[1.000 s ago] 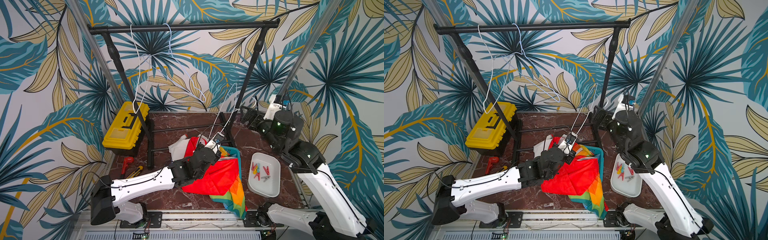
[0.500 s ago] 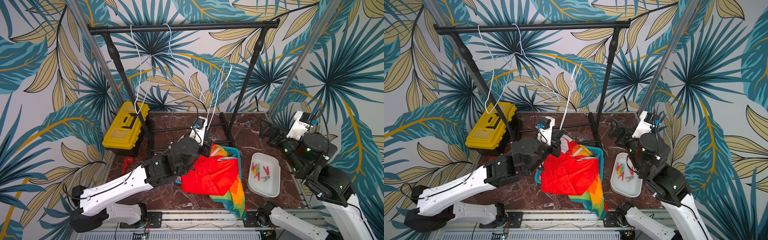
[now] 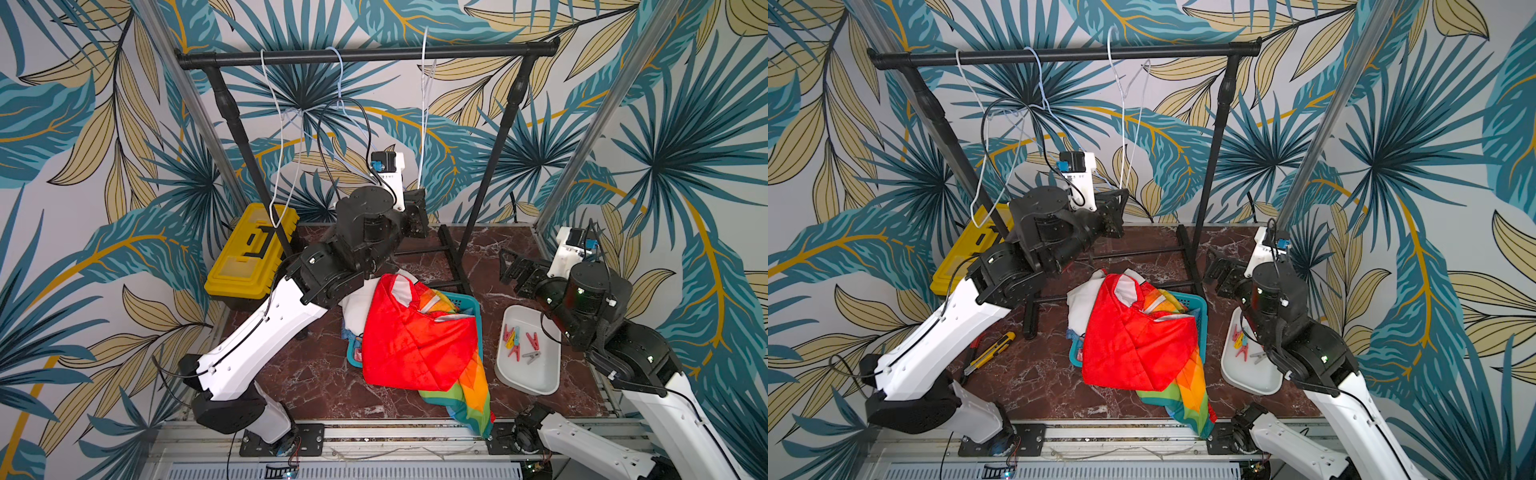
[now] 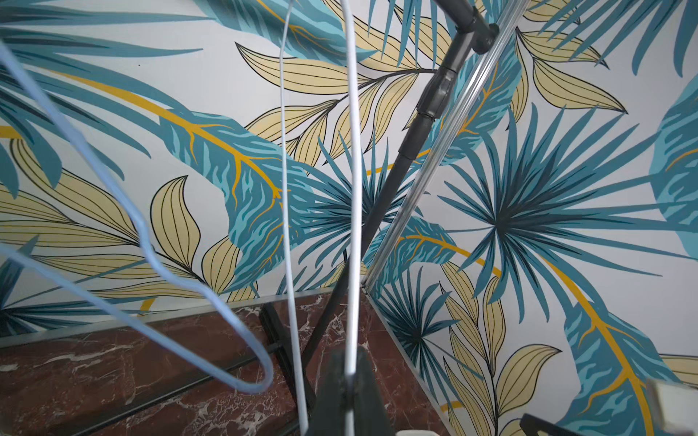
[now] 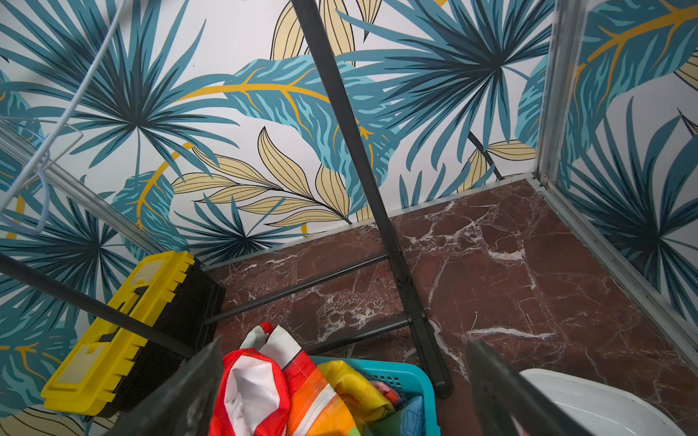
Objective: Remove the clothespins securing jackets to the hanger
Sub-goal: Place the hanger at the clothesline, then adjust the jacket in the basket.
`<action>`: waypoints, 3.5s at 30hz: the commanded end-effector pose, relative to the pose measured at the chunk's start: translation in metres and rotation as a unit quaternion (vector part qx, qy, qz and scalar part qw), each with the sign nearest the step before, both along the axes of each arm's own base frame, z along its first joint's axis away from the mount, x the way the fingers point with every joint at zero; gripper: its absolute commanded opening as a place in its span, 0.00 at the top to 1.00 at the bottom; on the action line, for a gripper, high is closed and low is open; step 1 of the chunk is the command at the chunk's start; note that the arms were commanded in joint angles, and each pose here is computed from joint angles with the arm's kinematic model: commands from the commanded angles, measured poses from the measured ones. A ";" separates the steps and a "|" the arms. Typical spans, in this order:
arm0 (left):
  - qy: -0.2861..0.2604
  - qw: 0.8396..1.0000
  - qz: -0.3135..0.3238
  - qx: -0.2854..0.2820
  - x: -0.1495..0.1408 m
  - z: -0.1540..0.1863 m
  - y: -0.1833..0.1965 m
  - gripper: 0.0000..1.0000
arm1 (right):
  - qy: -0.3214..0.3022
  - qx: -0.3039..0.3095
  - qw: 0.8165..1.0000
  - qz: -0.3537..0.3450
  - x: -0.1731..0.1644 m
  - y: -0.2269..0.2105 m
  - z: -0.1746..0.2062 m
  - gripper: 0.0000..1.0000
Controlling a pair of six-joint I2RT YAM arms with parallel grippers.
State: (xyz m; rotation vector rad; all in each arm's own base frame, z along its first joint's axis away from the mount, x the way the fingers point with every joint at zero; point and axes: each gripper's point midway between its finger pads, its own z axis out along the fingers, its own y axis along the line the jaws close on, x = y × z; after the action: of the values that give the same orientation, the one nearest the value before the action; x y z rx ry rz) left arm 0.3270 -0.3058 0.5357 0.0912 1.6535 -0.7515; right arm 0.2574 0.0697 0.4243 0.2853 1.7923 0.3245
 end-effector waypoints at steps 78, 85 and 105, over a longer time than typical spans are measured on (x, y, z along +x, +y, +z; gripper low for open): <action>0.366 0.916 -0.112 0.119 -0.035 -0.360 0.079 0.77 | 0.350 0.073 0.894 0.271 -0.067 0.113 -0.216 1.00; 0.349 0.921 -0.139 0.107 -0.036 -0.342 0.070 1.00 | 0.261 0.039 0.927 0.266 -0.026 0.120 -0.166 1.00; 0.331 0.928 -0.140 0.101 -0.036 -0.327 0.069 1.00 | 0.195 0.184 0.885 0.380 0.022 0.210 -0.134 1.00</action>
State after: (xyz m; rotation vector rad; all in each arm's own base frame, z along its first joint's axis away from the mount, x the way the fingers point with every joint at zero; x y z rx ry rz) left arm 0.2865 -0.2351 0.1938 0.2217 2.4519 -0.8798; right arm 0.2880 0.2691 0.2850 -0.1391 2.2565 1.0744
